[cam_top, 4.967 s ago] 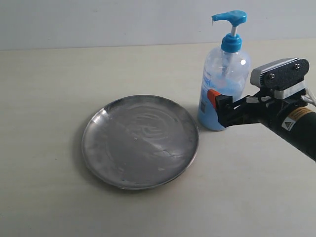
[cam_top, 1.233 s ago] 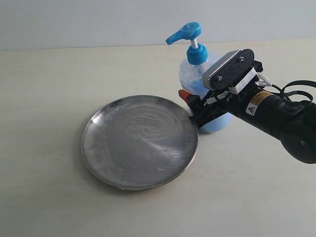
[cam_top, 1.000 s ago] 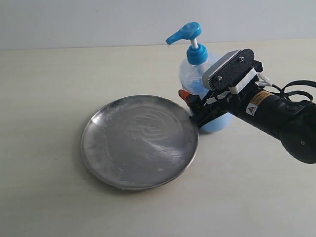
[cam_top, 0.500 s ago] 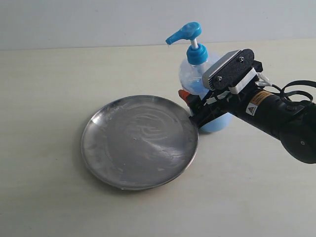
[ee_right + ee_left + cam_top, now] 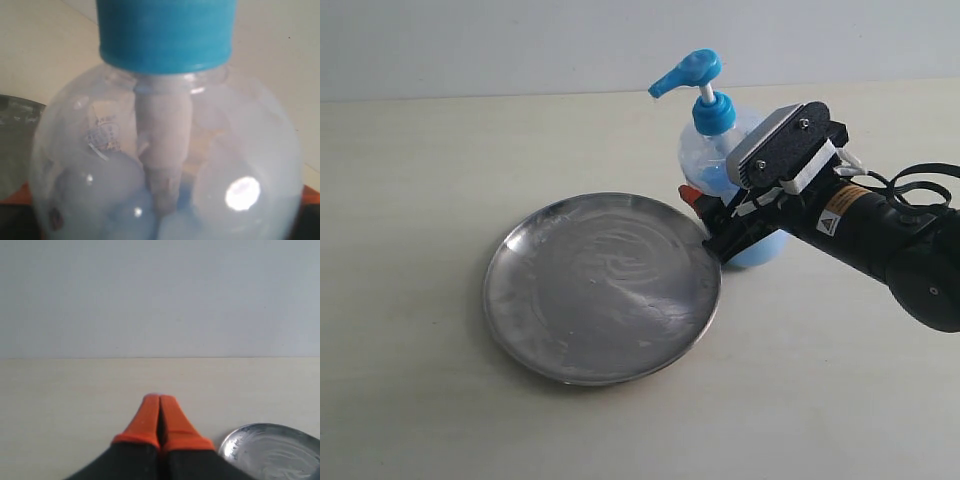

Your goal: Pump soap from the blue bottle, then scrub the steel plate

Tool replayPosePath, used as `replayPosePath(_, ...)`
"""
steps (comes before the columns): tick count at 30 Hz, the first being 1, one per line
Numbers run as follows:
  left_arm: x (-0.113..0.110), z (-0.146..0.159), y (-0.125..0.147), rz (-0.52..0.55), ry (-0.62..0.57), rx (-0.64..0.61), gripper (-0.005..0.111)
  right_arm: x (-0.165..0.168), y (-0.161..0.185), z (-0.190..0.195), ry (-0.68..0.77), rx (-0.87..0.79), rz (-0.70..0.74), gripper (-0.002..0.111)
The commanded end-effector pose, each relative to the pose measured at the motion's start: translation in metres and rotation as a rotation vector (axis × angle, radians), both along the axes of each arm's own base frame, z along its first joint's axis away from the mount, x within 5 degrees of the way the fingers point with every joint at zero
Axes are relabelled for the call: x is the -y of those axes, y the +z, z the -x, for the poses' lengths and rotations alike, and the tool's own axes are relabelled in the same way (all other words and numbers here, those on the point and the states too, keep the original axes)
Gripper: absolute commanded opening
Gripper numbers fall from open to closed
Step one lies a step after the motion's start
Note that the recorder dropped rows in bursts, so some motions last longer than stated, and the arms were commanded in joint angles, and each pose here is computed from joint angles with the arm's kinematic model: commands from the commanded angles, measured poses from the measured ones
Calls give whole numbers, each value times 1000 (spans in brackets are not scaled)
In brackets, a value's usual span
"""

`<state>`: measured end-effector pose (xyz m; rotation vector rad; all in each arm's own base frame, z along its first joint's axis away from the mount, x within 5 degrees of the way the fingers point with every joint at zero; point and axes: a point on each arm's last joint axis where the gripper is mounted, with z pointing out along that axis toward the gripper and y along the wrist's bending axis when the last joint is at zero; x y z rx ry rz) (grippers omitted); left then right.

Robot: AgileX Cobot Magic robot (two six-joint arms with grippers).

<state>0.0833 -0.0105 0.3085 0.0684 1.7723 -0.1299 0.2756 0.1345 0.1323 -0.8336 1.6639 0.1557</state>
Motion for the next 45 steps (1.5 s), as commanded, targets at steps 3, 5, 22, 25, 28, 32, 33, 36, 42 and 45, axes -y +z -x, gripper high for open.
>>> replayPosePath(3,5,-11,14,-5,-30,-12,0,-2,6,-2,18,49,-1,0)
replayPosePath(5,7,-15,18,-10,-40,-14,0,-2,6,-2,20,56,4,0)
replayPosePath(22,13,-35,46,-11,-61,-8,0,-2,7,-2,20,57,1,0)
replayPosePath(25,13,-35,46,-11,-61,-8,0,-2,7,-2,20,57,1,0)
replayPosePath(28,13,-35,46,-11,-61,-8,0,-3,6,-1,23,58,2,0)
replayPosePath(32,13,-35,46,-11,-61,-8,0,-3,6,-1,23,58,2,0)
replayPosePath(33,13,-35,46,-11,-61,-8,0,-3,6,-1,23,58,2,0)
replayPosePath(36,13,-35,46,-11,-61,-8,0,-3,6,-1,23,58,2,0)
replayPosePath(42,13,-35,46,-11,-61,-8,0,-3,6,-1,23,57,4,0)
replayPosePath(45,13,-35,47,-10,-62,-4,0,-3,6,-1,23,55,5,0)
